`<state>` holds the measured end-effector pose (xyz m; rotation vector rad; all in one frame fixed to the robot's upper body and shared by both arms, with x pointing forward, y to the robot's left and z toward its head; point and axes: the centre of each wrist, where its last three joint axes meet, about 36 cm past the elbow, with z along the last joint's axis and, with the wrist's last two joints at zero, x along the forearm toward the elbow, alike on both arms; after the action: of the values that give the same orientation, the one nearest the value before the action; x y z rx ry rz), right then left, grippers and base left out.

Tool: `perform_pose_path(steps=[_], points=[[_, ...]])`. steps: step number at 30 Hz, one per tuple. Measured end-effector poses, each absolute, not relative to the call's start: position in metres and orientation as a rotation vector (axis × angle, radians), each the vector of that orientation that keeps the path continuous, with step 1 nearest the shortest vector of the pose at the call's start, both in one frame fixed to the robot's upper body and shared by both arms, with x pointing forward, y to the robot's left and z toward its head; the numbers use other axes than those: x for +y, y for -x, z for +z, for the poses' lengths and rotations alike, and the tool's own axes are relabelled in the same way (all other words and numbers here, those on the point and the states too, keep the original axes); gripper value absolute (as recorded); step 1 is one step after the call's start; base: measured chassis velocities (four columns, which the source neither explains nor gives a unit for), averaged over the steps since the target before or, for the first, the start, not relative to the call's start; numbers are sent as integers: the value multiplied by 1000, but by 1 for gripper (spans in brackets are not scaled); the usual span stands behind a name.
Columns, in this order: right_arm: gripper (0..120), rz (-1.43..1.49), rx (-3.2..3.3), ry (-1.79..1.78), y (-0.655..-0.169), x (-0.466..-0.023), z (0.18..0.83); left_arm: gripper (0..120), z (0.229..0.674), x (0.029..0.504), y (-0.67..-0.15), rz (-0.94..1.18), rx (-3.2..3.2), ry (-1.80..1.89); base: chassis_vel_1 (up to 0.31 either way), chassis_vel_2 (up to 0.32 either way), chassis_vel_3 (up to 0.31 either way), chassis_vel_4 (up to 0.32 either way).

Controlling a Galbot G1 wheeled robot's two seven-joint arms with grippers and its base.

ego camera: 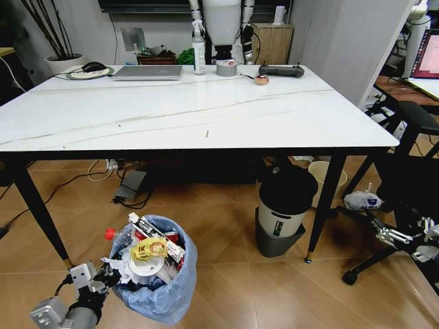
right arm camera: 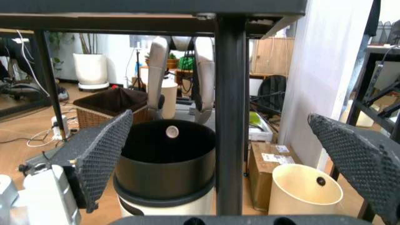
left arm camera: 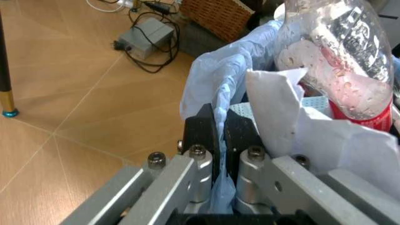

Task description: Pick up the trash bin and place the trash from the table into it.

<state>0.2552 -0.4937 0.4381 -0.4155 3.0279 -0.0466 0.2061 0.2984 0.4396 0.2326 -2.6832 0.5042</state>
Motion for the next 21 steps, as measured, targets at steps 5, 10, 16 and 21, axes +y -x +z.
perform_pose_path(steps=[5, 10, 16, 21], points=[[100, -47, 3028, 415, -255, -494, 438, 0, 440, 298, -206, 505, -2684, -234, 0, 0, 0, 0], [100, -47, 3028, 415, -255, -494, 438, 0, 439, 299, -207, 507, -2683, -237, 0, 0, 0, 0], [100, -47, 3028, 416, -255, -494, 438, 0, 438, 298, -208, 513, -2682, -237, 0, 0, 0, 0], [100, -47, 3028, 416, -255, -494, 438, 0, 436, 298, -208, 517, -2678, -237, 0, 0, 0, 0]])
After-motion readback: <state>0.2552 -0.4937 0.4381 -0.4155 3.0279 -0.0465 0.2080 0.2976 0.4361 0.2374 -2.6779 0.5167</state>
